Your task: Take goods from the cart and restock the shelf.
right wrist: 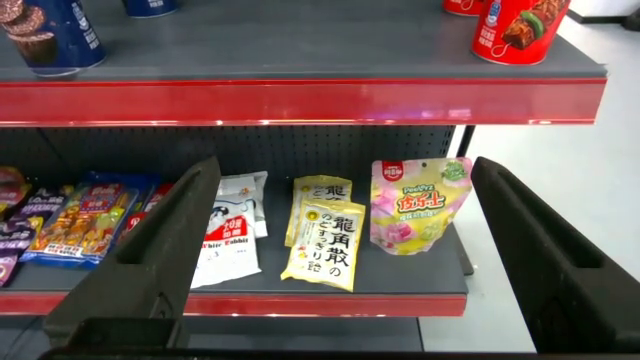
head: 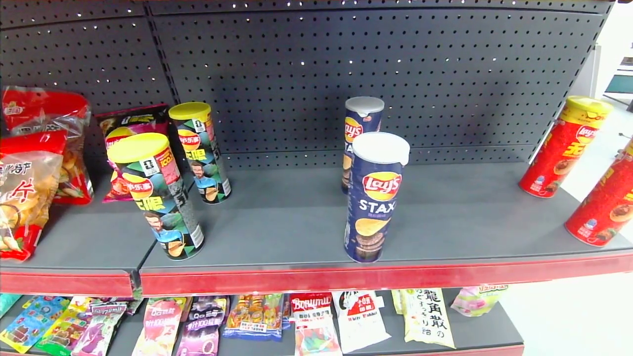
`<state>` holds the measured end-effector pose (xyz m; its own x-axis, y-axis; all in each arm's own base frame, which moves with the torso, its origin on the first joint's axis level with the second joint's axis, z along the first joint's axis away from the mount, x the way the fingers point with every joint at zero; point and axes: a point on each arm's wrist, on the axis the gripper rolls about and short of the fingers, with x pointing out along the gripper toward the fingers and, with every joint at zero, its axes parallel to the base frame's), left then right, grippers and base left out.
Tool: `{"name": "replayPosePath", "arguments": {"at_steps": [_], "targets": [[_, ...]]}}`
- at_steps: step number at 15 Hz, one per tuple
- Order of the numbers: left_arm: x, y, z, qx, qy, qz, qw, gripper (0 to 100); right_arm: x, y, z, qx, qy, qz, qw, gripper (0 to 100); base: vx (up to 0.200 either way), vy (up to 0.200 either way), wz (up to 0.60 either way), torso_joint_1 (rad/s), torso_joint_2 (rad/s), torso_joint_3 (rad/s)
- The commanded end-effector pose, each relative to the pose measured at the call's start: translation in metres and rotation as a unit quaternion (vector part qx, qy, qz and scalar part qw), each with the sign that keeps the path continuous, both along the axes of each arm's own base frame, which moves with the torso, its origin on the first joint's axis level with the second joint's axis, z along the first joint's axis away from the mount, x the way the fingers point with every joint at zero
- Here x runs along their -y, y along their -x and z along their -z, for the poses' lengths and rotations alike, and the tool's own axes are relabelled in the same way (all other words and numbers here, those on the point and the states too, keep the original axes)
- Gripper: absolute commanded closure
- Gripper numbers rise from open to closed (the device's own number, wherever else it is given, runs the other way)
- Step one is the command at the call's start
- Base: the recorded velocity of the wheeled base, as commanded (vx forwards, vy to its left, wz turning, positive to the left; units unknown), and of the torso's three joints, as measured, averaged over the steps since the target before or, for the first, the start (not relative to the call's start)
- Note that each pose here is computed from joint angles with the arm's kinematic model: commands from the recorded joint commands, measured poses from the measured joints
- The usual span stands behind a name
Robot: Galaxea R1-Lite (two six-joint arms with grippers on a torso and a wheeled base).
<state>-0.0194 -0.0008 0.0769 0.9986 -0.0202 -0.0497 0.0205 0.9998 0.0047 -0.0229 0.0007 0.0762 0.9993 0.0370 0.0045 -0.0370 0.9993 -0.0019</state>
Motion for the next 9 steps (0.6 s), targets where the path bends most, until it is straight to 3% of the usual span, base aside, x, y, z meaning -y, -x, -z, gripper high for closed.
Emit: {"name": "replayPosePath", "arguments": {"at_steps": [1, 9], "targets": [[0.0002, 0.0034, 0.0012, 0.022, 0.001, 0.009, 0.9997, 0, 0.0000, 0.0001, -0.0002, 0.001, 0.000, -0.001, 1.000, 0, 0.000, 0.000, 0.00, 0.000, 0.00, 0.000], [0.0001, 0.0034, 0.0012, 0.022, 0.000, 0.008, 0.9997, 0, 0.0000, -0.0001, 0.0004, -0.001, 0.000, -0.001, 1.000, 0, 0.000, 0.000, 0.00, 0.000, 0.00, 0.000]]}}
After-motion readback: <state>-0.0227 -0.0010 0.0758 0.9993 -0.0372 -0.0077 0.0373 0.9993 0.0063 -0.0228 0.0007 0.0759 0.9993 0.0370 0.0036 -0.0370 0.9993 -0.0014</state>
